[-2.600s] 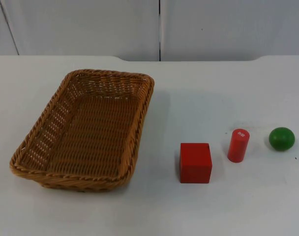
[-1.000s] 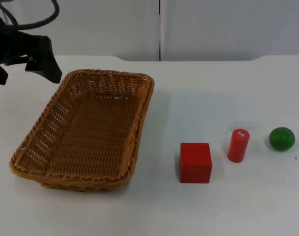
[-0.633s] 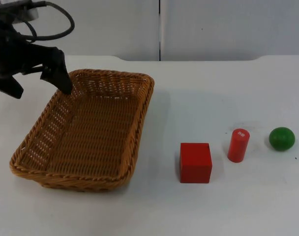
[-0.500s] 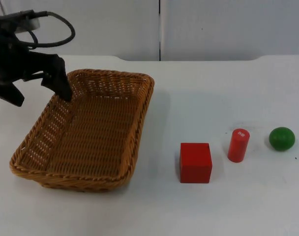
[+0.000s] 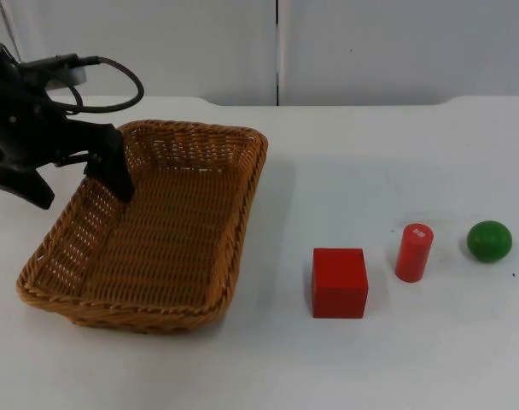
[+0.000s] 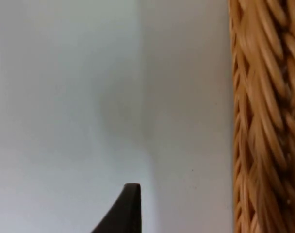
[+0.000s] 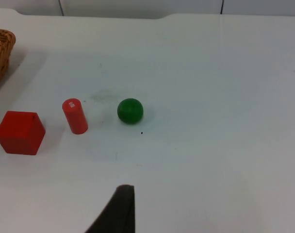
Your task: Pick up the basket with the left hand and place the object to the left of the red cylinder into the basket with the right hand.
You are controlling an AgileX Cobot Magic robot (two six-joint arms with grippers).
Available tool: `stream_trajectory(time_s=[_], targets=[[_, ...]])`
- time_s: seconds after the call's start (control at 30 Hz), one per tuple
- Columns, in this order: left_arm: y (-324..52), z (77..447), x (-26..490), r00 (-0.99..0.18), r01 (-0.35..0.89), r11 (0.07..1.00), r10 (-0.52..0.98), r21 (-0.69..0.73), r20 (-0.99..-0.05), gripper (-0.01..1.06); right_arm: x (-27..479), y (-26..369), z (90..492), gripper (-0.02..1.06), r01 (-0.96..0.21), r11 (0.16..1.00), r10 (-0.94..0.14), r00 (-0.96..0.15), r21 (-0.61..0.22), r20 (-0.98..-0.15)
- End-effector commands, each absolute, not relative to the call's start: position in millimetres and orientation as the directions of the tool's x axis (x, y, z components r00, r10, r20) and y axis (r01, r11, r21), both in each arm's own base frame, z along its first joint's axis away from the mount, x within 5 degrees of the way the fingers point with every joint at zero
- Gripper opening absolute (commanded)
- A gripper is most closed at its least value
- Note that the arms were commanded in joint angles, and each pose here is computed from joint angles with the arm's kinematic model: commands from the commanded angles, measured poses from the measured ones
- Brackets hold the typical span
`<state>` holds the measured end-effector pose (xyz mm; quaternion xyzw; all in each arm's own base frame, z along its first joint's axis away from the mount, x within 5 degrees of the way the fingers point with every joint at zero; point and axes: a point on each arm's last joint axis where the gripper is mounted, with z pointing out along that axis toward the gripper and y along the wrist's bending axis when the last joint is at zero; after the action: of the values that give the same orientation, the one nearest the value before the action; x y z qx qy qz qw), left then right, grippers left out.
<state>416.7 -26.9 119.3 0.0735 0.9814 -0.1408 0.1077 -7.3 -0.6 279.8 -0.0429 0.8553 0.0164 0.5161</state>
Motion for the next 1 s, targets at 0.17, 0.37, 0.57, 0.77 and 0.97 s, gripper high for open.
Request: stream_trajectory(time_s=[0.17,0.37,0.57,0.77,0.97], targets=[[-26,102,418,-0.974,0.166,0.951,0.117,-0.262,-0.195,1.05,-7,-1,280,1.05,-0.087,0.996,-0.061,-0.456,-0.023,-0.888],[-26,89,417,-0.979,0.158,0.951,0.117,-0.267,-0.165,1.05,-7,-1,280,1.05,-0.084,0.996,-0.063,-0.456,-0.028,-0.888],[-26,86,417,-0.981,0.156,0.951,0.117,-0.268,-0.157,1.05,-7,-2,280,1.05,-0.077,0.996,-0.068,-0.456,-0.037,-0.888],[-26,86,417,-0.981,0.157,0.95,0.118,-0.268,-0.156,0.93,-7,-2,280,1.05,-0.076,0.996,-0.069,-0.456,-0.038,-0.888],[-26,86,416,-0.982,0.158,0.949,0.121,-0.273,-0.147,0.7,-7,-2,280,1.05,-0.075,0.996,-0.07,-0.456,-0.04,-0.887]])
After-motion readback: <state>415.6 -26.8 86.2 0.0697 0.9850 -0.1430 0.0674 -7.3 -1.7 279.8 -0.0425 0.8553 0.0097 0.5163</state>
